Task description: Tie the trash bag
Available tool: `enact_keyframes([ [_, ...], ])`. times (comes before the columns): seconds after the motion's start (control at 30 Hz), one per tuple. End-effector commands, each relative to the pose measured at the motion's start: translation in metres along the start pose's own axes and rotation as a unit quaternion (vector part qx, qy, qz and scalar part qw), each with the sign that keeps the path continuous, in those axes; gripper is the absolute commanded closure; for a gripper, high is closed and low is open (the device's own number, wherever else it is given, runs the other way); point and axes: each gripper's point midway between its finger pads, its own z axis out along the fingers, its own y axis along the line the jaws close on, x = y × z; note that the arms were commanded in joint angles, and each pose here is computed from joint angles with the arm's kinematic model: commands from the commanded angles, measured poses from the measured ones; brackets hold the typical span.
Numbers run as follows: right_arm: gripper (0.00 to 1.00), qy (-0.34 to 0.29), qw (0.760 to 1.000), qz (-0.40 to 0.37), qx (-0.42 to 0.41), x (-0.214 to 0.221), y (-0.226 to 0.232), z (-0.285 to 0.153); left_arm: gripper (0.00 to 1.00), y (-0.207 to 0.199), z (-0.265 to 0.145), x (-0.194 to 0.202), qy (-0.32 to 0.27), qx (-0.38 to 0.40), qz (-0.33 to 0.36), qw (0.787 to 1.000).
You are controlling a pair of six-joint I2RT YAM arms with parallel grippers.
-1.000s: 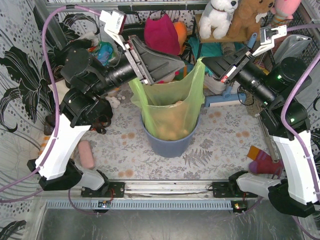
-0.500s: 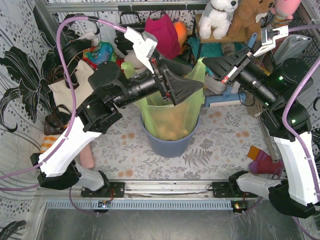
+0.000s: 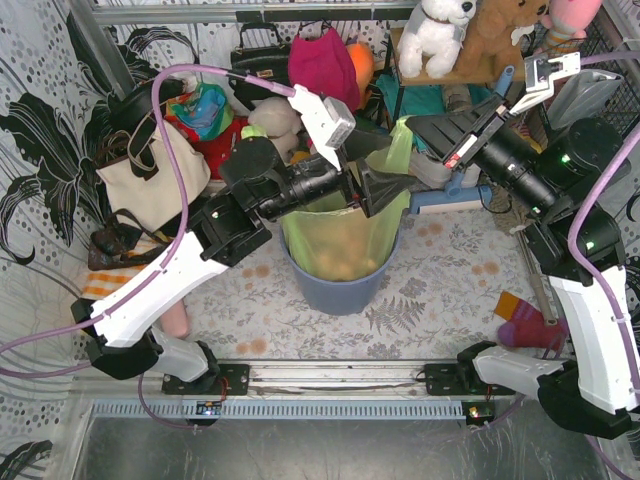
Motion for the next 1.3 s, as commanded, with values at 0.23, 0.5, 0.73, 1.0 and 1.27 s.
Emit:
enact_keyframes([
  [0.23, 1.0, -0.018, 0.999, -0.006, -0.033, -0.012, 0.022, -0.013, 0.22, 0.019, 0.01, -0.032, -0.079, -0.005, 0.07, 0.994],
  [0.5, 1.0, -0.013, 0.999, -0.005, -0.031, -0.009, 0.021, -0.016, 0.29, 0.027, 0.005, -0.039, -0.111, 0.045, 0.063, 0.991],
  [0.73, 1.0, -0.009, 0.999, -0.004, -0.033, -0.007, 0.022, -0.016, 0.3, 0.019, 0.02, -0.037, -0.108, 0.098, 0.064, 0.987],
  [1.0, 1.0, -0.008, 0.999, -0.005, -0.032, -0.006, 0.021, -0.016, 0.4, 0.004, 0.03, -0.033, -0.103, 0.159, 0.041, 0.981],
  [1.27, 1.0, -0.01, 0.999, -0.008, -0.03, -0.007, 0.02, -0.017, 0.45, 0.011, 0.028, -0.027, -0.097, 0.134, 0.026, 0.986],
])
